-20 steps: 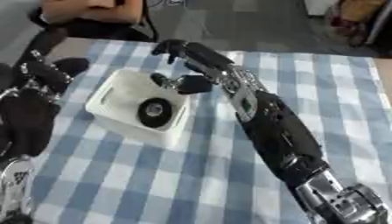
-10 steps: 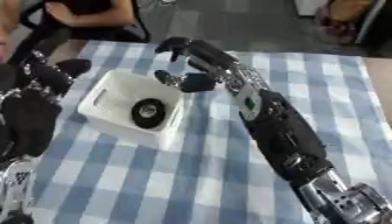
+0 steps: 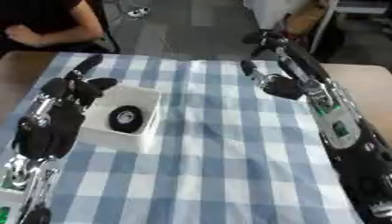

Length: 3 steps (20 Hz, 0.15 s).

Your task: Pick up objects on the table and place them in the box.

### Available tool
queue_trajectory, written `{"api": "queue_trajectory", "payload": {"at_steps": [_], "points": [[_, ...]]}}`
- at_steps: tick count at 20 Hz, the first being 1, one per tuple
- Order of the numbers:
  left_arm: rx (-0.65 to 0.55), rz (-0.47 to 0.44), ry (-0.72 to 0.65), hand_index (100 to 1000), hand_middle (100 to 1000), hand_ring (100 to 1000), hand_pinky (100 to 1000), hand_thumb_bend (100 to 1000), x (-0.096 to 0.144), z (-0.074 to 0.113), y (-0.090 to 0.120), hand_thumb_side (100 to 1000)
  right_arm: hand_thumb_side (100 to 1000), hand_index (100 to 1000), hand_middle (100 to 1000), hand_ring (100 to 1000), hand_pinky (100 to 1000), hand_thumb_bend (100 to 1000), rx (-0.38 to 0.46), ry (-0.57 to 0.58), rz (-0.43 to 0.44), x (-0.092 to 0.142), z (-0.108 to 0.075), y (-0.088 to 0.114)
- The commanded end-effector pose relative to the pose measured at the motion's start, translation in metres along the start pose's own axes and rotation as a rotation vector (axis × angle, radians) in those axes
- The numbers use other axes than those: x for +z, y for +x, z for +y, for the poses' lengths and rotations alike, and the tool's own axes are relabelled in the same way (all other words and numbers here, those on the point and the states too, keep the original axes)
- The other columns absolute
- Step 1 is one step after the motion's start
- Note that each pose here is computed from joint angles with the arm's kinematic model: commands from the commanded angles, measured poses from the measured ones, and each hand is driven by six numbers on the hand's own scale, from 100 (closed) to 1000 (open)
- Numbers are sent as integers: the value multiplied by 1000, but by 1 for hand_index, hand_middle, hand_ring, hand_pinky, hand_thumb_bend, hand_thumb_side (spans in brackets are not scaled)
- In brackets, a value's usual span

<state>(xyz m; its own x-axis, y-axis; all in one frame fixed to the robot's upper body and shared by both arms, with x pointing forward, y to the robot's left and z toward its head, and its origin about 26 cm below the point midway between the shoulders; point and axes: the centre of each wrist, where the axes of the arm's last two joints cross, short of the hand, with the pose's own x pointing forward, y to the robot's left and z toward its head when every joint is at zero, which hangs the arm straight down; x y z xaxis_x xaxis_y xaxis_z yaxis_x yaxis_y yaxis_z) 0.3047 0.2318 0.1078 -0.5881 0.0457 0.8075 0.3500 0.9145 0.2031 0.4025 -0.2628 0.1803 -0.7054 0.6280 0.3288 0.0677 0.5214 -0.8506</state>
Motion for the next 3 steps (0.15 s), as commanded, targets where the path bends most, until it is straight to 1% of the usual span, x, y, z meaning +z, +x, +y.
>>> {"api": "queue_trajectory", "payload": {"at_steps": [1, 3], "points": [[-38, 17, 6, 613, 986, 758, 933, 100, 3, 6, -2, 999, 854, 867, 828, 657, 920, 276, 21, -114, 27, 18, -22, 11], [-55, 31, 18, 612, 986, 758, 933, 100, 7, 9, -4, 998, 857, 862, 822, 644, 921, 266, 9, -150, 74, 42, -19, 12]]}}
